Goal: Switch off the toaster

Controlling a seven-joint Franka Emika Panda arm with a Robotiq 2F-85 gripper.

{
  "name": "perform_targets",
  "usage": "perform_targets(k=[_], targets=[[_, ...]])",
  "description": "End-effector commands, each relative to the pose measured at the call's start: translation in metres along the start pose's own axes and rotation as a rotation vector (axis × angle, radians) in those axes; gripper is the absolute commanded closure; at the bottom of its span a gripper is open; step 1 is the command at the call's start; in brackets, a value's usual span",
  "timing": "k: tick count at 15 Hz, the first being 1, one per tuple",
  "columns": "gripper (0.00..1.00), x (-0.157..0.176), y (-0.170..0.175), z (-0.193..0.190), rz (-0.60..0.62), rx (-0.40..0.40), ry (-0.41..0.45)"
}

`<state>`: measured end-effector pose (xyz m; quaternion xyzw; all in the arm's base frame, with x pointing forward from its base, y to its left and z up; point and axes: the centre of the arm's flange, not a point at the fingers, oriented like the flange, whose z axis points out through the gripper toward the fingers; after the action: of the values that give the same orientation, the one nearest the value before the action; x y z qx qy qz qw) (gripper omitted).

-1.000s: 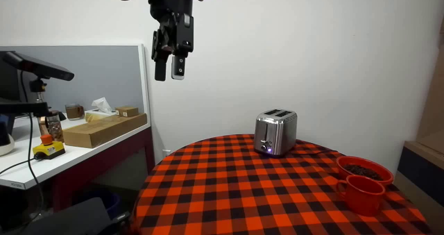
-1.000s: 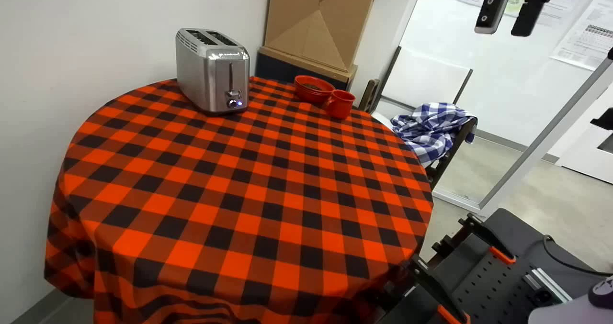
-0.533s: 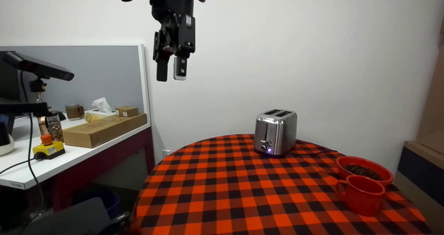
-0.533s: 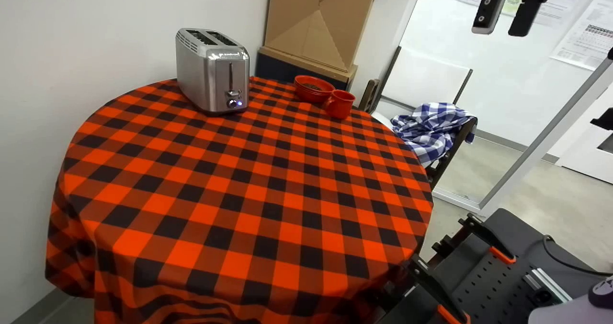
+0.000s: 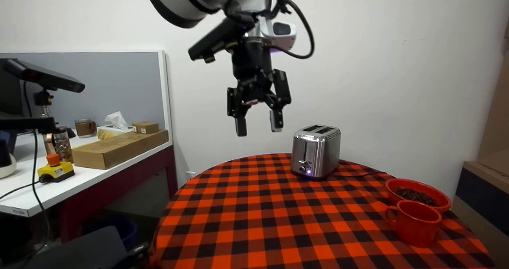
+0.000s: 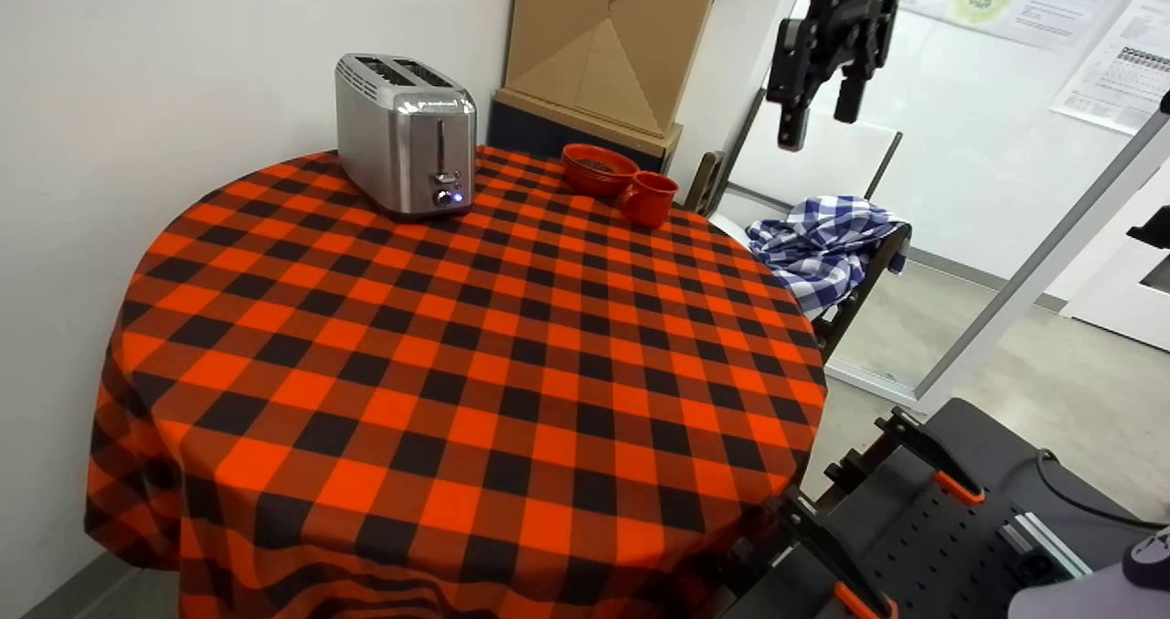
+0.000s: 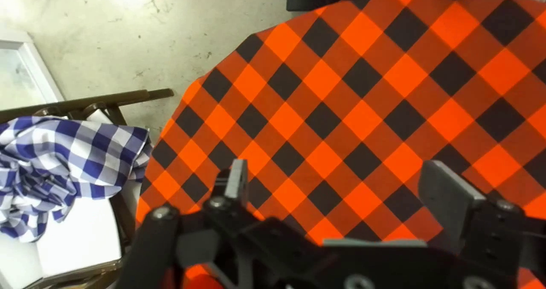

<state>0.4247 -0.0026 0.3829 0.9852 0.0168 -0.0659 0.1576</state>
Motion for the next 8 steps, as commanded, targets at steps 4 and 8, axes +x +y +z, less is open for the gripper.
perform_targets(k=[4,8], targets=[[0.00,0.143,0.013,0.055,-0.108,-0.021,0.198],[0.00,0.192,-0.010,0.074,-0.128,0.027,0.343]])
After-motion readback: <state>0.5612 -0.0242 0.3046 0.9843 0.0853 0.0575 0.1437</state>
